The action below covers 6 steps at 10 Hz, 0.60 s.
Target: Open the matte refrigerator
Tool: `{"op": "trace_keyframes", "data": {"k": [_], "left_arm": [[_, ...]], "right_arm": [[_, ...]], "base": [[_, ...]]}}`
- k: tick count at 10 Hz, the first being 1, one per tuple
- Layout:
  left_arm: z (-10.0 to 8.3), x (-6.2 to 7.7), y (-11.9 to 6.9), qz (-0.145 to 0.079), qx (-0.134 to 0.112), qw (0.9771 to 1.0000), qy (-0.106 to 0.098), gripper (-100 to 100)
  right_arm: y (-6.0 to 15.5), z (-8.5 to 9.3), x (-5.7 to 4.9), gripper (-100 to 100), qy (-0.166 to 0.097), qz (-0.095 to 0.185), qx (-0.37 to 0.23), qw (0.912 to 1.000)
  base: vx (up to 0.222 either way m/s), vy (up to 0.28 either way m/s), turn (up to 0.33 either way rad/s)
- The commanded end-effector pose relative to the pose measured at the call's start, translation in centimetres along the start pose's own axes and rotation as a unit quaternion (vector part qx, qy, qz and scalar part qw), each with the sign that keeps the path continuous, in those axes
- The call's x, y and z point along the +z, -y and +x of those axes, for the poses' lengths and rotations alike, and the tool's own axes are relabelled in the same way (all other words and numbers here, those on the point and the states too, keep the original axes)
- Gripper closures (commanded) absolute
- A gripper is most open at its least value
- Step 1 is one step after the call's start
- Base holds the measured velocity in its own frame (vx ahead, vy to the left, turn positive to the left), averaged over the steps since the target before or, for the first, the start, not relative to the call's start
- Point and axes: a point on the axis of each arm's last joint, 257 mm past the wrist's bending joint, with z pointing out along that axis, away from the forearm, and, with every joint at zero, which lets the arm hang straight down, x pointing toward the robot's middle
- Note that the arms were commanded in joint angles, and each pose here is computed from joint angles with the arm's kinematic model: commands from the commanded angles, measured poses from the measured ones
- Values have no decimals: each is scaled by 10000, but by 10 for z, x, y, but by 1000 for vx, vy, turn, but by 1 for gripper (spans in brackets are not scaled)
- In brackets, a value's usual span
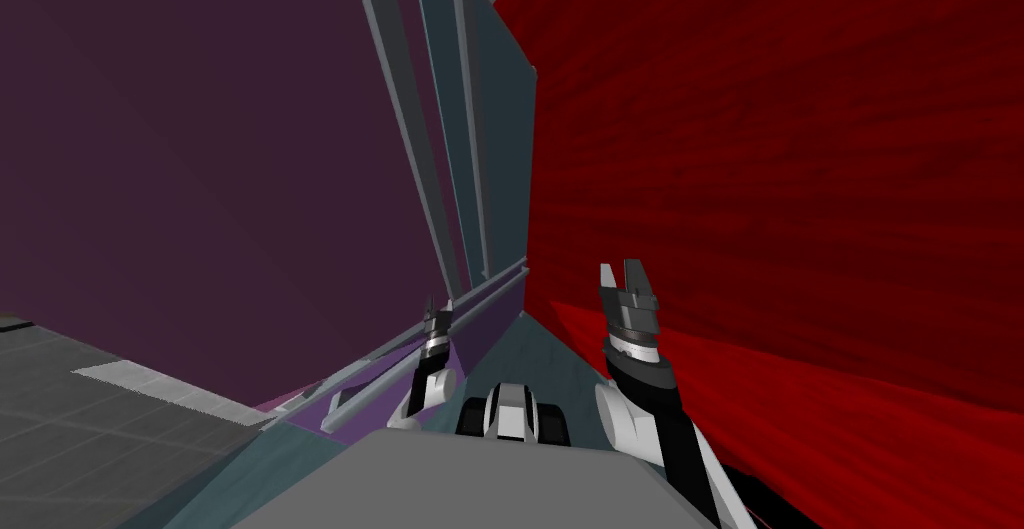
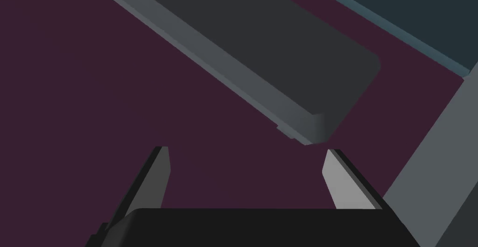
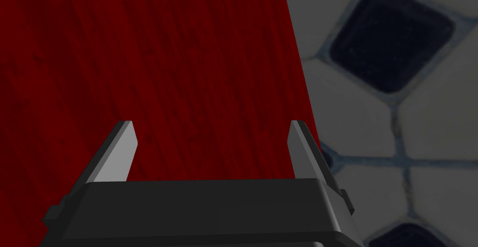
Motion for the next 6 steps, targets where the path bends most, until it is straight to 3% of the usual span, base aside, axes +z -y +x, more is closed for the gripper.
{"op": "trace_keyframes", "data": {"k": [1,3,4,6], "left_arm": [[4,-10,-16,-65,-195,9995,219,-100],[9,-16,-25,-100,-337,9987,358,-100],[7,-14,-23,-92,-288,9991,312,-100],[17,2,-24,-111,-316,9990,281,-100]], "right_arm": [[0,0,0,0,0,0,0,10000],[0,0,0,0,0,0,0,10000],[0,0,0,0,0,0,0,10000],[0,0,0,0,0,0,0,10000]], "base": [[65,-31,-5],[47,-23,-3],[21,-9,-1],[13,17,45]]}}
